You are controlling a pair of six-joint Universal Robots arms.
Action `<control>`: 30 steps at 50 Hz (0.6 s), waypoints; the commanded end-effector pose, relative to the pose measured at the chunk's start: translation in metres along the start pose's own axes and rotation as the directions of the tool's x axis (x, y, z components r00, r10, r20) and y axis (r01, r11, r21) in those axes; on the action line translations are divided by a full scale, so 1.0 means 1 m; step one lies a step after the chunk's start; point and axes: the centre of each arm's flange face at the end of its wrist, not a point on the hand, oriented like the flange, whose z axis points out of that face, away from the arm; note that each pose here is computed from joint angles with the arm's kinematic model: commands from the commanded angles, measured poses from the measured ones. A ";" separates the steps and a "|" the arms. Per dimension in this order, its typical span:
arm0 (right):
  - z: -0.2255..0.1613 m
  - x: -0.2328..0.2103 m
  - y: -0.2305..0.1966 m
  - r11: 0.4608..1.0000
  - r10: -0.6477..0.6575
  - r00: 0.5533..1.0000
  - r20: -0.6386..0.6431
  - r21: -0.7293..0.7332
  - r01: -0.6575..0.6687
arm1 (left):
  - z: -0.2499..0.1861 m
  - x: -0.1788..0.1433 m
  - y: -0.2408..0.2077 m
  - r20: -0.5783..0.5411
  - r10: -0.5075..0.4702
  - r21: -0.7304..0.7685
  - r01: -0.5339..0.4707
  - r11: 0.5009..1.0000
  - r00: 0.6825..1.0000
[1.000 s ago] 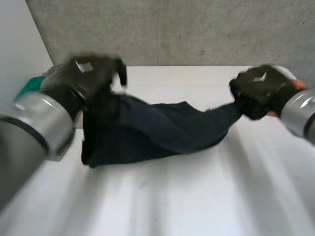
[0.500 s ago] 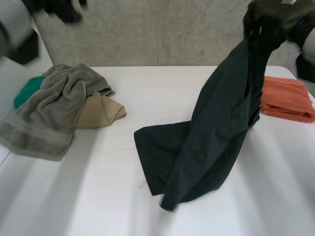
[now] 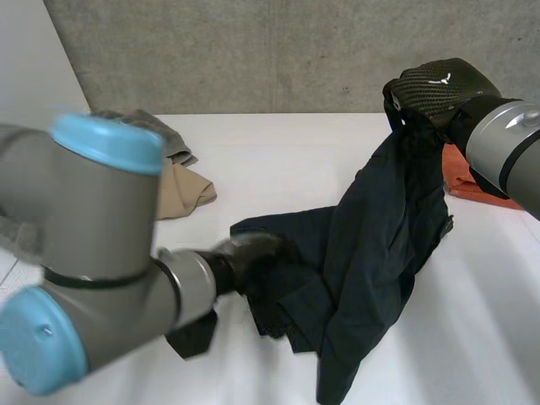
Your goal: Fold the laundry.
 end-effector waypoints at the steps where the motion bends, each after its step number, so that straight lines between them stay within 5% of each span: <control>1: -0.009 0.000 -0.007 1.000 0.002 1.000 -0.029 0.006 -0.002 | 0.025 0.019 0.020 0.000 0.013 -0.045 -0.013 0.999 1.000; 17: -0.017 0.003 -0.014 0.999 0.035 0.998 -0.050 0.016 -0.035 | 0.056 0.086 0.049 -0.101 -0.021 -0.061 0.015 0.998 0.995; 25: -0.017 0.003 -0.006 0.999 0.047 0.998 -0.050 -0.008 -0.047 | 0.057 0.071 0.032 0.084 -0.071 0.050 0.067 0.997 0.994; 30: -0.016 0.014 -0.003 0.999 0.036 0.997 -0.073 -0.019 -0.038 | 0.021 0.049 -0.022 0.123 -0.081 0.168 0.059 0.984 0.989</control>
